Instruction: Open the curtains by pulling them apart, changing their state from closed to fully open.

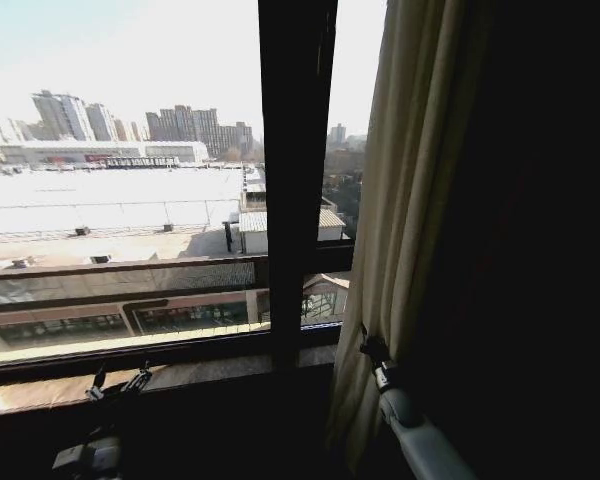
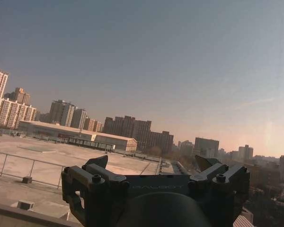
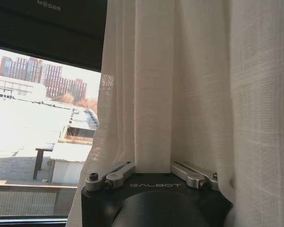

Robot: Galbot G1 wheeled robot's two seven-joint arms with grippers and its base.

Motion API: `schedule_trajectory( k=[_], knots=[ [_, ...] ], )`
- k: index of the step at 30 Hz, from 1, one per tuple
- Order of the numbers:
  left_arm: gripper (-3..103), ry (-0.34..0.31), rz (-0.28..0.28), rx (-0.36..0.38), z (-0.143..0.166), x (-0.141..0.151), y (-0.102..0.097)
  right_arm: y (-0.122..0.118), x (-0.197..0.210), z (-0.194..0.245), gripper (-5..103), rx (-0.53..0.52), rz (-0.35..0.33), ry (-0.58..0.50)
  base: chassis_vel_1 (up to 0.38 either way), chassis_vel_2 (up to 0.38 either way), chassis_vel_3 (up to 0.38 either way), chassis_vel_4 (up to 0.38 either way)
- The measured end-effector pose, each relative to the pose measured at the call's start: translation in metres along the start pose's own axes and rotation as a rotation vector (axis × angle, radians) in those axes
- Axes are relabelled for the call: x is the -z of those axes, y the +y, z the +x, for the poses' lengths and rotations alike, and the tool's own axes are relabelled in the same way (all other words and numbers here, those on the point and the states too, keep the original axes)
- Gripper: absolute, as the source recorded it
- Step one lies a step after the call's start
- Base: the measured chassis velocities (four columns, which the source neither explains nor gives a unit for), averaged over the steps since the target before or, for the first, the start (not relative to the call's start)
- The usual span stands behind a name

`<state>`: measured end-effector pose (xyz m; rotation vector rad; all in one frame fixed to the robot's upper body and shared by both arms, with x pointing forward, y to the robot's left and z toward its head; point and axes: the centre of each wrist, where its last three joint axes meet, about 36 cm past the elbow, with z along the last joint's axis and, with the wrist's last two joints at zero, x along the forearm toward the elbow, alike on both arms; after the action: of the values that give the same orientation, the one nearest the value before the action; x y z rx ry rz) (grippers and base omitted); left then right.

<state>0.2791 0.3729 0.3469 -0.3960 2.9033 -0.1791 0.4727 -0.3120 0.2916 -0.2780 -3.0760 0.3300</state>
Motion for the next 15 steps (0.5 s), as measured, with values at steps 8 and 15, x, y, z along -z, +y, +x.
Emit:
schedule_trajectory(
  k=[8, 15],
  knots=[
    [100, 0.000, 0.001, -0.001, 0.000, 0.000, 0.000, -0.011, 0.003, -0.010, 0, -0.154, 0.047, 0.020, 0.000, 0.000, 0.000, 0.000],
    [100, 0.000, 0.001, -0.001, 0.000, 0.000, 0.000, 0.005, 0.018, 0.017, -1, 0.033, -0.009, 0.005, 0.000, 0.000, 0.000, 0.000]
  ],
)
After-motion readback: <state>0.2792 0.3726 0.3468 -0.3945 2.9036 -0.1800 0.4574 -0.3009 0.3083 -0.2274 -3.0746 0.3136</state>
